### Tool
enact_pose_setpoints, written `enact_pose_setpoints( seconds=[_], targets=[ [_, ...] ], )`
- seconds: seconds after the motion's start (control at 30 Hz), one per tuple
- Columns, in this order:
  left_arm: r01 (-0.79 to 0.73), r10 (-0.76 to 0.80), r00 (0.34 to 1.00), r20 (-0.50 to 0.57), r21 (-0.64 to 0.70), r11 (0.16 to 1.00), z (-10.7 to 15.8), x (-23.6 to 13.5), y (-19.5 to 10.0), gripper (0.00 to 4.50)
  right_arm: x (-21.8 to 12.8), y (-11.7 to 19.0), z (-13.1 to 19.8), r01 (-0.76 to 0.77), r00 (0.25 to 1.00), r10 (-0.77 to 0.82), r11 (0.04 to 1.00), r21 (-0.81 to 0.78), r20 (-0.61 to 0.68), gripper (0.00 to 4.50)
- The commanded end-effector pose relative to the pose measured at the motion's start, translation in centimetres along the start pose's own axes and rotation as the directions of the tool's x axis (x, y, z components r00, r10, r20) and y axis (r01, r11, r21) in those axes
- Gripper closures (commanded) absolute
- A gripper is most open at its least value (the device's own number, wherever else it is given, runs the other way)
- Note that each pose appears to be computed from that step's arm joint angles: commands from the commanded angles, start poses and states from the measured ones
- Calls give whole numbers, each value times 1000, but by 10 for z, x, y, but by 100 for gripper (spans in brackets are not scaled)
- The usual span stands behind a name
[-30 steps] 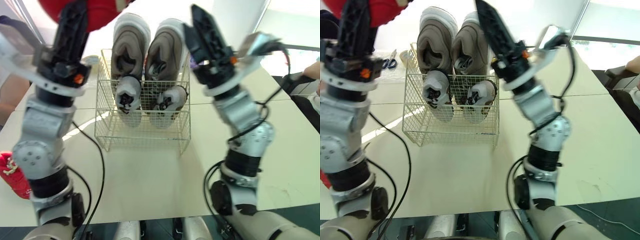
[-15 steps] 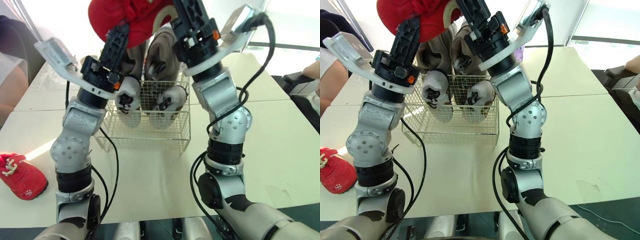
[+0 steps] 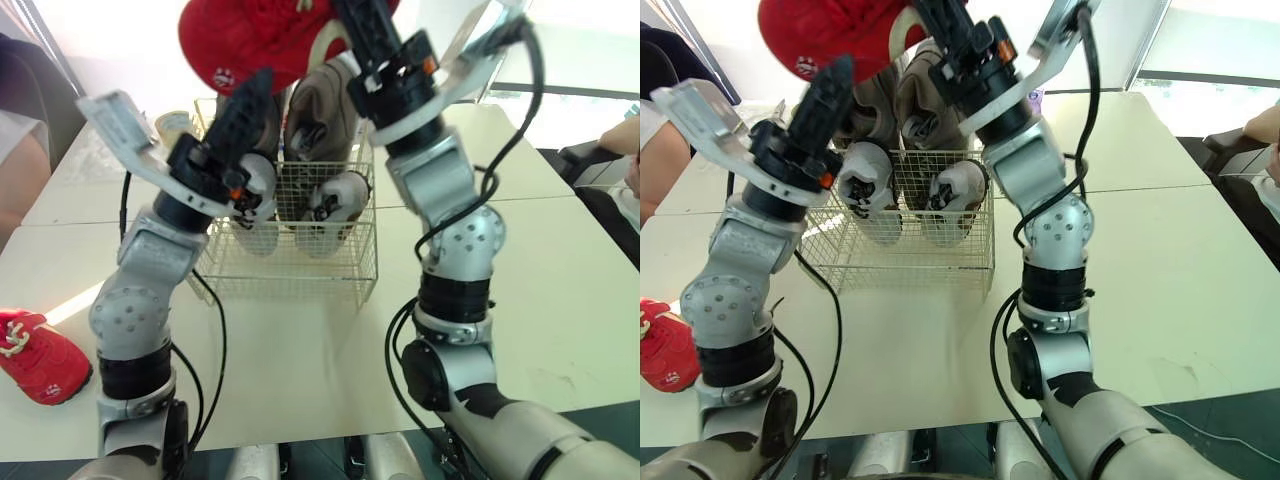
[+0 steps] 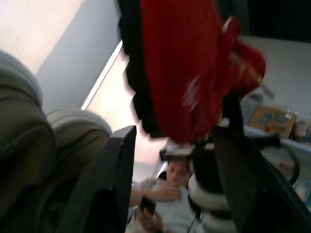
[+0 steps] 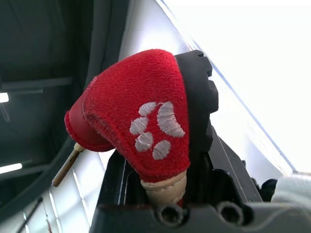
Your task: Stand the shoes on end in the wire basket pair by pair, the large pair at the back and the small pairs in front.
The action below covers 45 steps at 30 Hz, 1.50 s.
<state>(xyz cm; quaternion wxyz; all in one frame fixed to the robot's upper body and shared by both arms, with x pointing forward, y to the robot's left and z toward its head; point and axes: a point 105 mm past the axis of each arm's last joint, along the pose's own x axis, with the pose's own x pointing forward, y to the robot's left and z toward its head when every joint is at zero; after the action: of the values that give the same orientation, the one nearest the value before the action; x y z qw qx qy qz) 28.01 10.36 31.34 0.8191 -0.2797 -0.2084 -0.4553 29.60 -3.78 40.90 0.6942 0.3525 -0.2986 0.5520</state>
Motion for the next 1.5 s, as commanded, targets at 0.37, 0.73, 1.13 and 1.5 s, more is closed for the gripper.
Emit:
enact_pose_setpoints(
  seconds=[0.37, 0.73, 1.13, 1.5],
  targets=[
    [-35, 169, 892, -418, 309, 950, -14, -66, -26, 130, -89, -2, 16, -371, 667, 90, 901, -225, -740, 387],
    [-292, 344, 884, -316, 201, 935, -54, -96, -15, 130, -125, -8, -25, -411, 526, 73, 894, -178, -848, 387],
    [-239, 310, 858, -409, 216, 947, -49, -108, -12, 130, -151, -15, -61, -405, 493, 89, 904, -137, -865, 387],
    [-250, 306, 871, -384, 190, 949, -39, -105, -5, 125, -158, -30, -52, -383, 511, -26, 888, -255, -859, 4]
  ],
)
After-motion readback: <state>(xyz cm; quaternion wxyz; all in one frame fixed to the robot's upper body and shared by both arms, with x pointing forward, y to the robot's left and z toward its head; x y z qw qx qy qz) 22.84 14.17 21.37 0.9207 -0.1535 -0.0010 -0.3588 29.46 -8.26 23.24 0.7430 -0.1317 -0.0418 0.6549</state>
